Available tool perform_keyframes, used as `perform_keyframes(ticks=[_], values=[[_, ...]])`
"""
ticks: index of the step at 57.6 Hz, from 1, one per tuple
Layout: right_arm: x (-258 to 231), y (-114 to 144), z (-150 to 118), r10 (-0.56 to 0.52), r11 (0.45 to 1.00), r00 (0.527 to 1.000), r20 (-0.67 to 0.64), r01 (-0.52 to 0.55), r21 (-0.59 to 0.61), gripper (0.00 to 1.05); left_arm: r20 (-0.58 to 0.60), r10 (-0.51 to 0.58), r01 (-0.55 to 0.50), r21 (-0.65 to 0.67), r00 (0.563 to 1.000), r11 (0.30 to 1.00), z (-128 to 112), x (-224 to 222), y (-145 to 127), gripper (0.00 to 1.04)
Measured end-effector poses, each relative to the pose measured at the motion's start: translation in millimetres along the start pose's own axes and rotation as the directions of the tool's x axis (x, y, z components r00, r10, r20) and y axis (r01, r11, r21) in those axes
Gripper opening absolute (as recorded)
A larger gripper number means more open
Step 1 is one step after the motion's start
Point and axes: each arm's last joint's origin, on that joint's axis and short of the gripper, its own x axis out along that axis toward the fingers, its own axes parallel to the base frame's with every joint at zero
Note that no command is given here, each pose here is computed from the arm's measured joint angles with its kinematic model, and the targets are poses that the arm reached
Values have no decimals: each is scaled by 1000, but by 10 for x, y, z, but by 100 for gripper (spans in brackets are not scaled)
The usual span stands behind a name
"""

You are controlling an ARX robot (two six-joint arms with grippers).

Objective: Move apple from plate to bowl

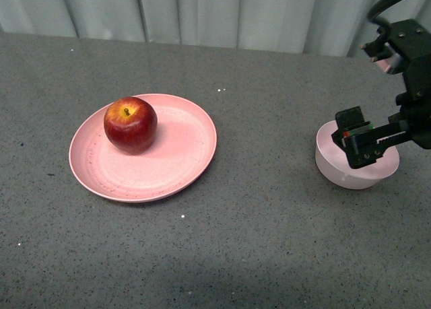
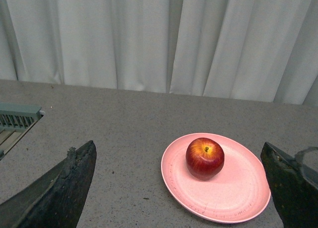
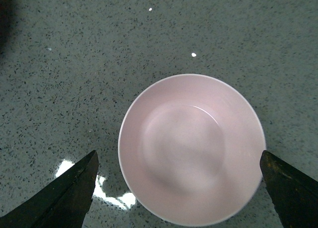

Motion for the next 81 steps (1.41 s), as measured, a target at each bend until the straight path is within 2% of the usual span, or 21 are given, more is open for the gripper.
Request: perform_keyframes(ticks=[16, 31, 36, 55, 62, 81], values=[[373, 124, -33, 38, 999, 995, -91, -38, 5, 95, 0, 0, 0, 0, 1000, 1000, 0, 0, 0, 98], [560, 157, 8, 51, 999, 992, -119, -50, 19, 95, 0, 0, 0, 0, 1000, 1000, 0, 0, 0, 98], [601, 151, 17, 44, 999, 991, -126, -41, 27, 83, 0, 0, 0, 0, 1000, 1000, 0, 0, 0, 98], [632, 163, -5, 59, 998, 988, -142, -53, 44, 19, 0, 0, 0, 0, 1000, 1000, 0, 0, 0, 98], [631, 161, -6, 58, 998, 988, -143, -52, 48, 2, 0, 0, 0, 0, 1000, 1000, 0, 0, 0, 98], [543, 207, 100, 83, 996, 990, -114, -79, 35, 1, 0, 0, 0, 0, 1000, 1000, 0, 0, 0, 98]])
